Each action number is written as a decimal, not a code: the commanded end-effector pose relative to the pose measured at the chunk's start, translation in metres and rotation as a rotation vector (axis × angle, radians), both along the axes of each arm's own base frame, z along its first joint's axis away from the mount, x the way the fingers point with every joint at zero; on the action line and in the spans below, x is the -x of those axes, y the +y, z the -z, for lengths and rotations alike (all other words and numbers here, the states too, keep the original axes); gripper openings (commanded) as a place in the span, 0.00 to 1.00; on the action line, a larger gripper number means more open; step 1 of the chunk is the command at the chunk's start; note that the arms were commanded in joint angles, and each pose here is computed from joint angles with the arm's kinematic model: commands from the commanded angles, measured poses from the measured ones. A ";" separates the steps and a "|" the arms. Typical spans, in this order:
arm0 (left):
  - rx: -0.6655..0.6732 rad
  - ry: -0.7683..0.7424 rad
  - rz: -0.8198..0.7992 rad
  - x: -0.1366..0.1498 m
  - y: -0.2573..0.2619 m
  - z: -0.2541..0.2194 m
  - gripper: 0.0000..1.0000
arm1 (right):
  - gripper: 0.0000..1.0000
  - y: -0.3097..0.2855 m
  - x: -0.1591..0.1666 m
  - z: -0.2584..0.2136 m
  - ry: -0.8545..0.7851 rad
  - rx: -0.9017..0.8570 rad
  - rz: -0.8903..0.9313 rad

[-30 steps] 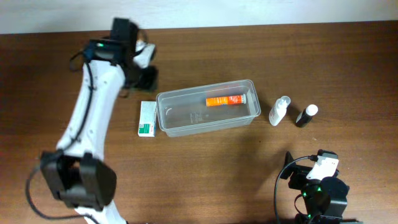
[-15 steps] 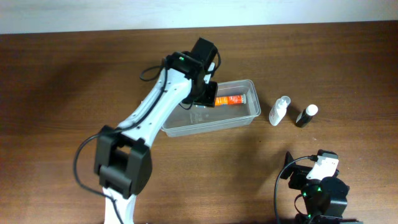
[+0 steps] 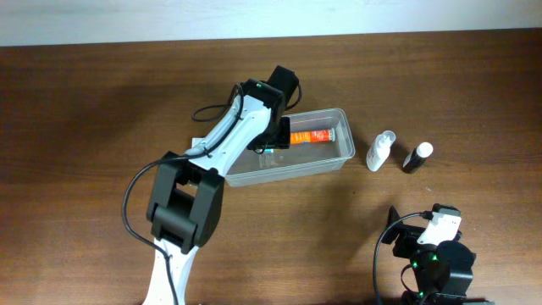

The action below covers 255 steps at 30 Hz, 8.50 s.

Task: Pack container
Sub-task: 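Place the gold-capped jar into the container with left gripper, then grasp the white-green medicine box with the left gripper, then lower the medicine box into the container and open left gripper, then lift the left arm away to a raised pose, then reach right gripper to the white spray bottle and grasp it, then carry the spray bottle into the container and release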

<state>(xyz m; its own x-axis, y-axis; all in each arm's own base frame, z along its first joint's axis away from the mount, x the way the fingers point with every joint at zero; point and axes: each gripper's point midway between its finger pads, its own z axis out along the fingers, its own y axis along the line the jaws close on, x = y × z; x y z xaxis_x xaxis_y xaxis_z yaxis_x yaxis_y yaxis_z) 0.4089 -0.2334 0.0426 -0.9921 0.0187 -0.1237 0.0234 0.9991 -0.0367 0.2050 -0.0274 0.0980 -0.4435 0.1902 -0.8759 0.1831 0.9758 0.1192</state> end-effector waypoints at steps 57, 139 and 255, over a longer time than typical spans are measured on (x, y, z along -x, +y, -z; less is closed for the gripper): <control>0.084 0.182 0.156 0.041 0.186 0.051 0.91 | 0.98 0.003 -0.001 0.000 -0.007 0.001 -0.016; -0.064 -0.270 -0.193 0.008 0.312 -0.176 0.99 | 0.98 0.002 -0.001 0.000 -0.009 0.003 -0.012; -0.069 -0.278 -0.216 0.008 0.322 -0.177 0.99 | 0.65 0.132 -0.194 -0.075 0.648 -0.030 -0.161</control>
<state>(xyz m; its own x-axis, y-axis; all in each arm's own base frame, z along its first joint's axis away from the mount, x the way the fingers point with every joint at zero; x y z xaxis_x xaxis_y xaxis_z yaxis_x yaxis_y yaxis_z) 0.4020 0.0885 0.2095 -0.9144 -0.1603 -0.3717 -0.1786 0.9838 0.0150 0.3849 0.1064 0.1181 -0.9478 0.1082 -0.2998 0.0983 0.9940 0.0480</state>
